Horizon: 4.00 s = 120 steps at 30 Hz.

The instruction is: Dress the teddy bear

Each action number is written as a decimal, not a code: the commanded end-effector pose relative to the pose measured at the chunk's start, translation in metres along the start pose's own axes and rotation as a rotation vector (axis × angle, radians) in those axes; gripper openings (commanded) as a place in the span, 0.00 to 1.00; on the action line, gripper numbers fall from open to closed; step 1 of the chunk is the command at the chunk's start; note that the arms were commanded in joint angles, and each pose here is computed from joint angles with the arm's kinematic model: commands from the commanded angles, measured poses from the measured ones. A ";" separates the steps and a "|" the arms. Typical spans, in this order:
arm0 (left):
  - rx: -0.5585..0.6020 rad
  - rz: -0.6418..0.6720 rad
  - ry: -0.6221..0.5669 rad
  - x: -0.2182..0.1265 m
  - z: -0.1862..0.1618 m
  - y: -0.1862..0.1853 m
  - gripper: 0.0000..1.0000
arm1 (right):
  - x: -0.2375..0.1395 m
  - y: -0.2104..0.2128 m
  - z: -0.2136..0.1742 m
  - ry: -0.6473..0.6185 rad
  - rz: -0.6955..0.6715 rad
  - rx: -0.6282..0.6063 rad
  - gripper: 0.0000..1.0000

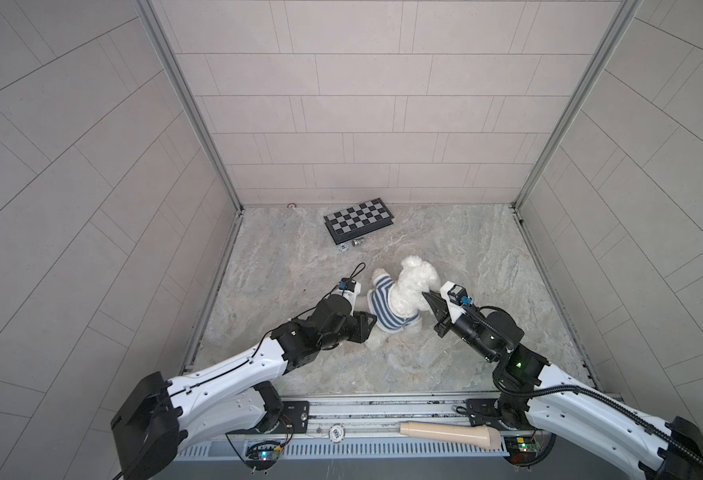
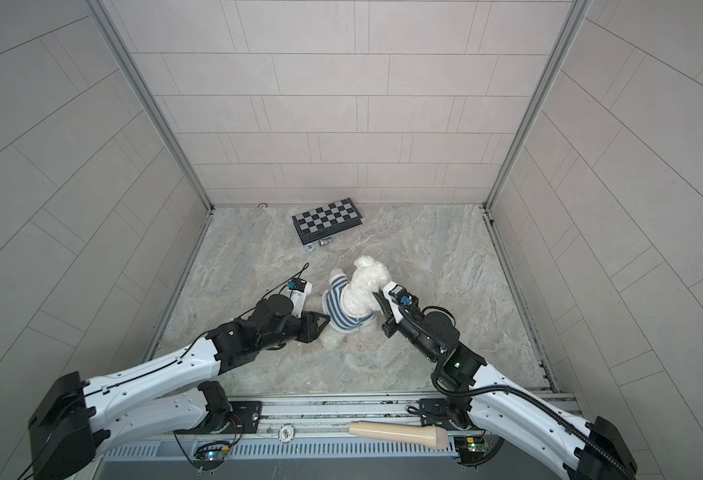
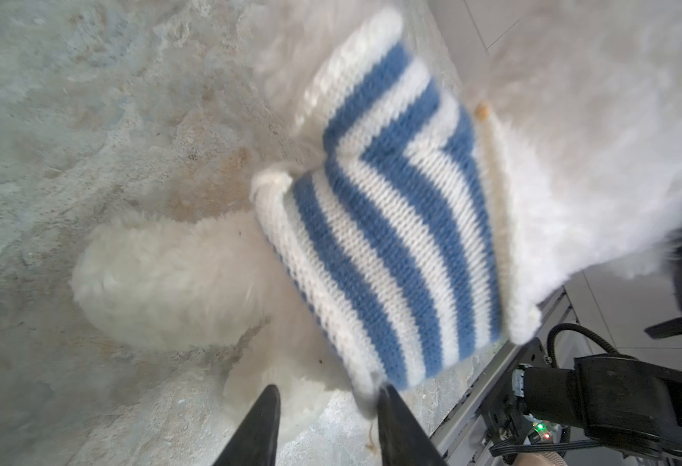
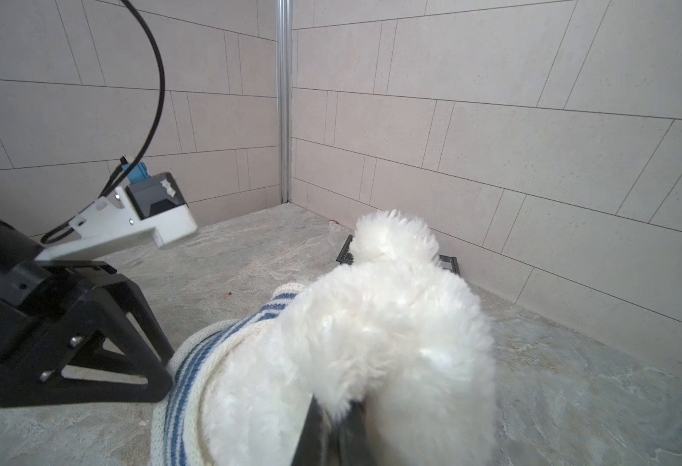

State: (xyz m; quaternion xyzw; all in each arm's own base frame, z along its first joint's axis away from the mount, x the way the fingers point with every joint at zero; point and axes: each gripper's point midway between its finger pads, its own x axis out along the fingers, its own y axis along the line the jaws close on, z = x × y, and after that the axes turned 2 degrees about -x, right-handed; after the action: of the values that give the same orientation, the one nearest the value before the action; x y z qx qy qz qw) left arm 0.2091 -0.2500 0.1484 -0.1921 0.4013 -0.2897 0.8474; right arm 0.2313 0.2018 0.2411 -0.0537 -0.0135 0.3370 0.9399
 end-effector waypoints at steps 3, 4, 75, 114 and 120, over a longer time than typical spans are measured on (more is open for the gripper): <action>-0.063 -0.077 0.002 -0.012 0.015 -0.008 0.42 | 0.000 0.007 0.027 -0.075 0.043 -0.029 0.00; -0.082 -0.085 -0.010 -0.013 0.020 -0.009 0.42 | 0.000 0.007 0.027 -0.077 0.043 -0.028 0.00; -0.098 -0.015 -0.154 -0.012 0.041 0.012 0.31 | -0.007 -0.021 0.026 -0.069 -0.125 -0.025 0.00; -0.097 -0.076 -0.056 0.035 0.002 -0.044 0.03 | -0.013 -0.032 0.023 -0.085 -0.191 0.014 0.00; -0.154 -0.021 -0.034 0.039 -0.002 -0.014 0.00 | -0.014 -0.033 0.024 -0.089 -0.194 0.013 0.00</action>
State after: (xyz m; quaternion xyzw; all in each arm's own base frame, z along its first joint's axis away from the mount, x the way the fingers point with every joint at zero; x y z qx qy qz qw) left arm 0.2184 -0.2973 0.1455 -0.2614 0.3952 -0.2842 0.8335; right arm 0.2423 0.1737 0.2475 -0.0555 -0.0223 0.2529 0.9656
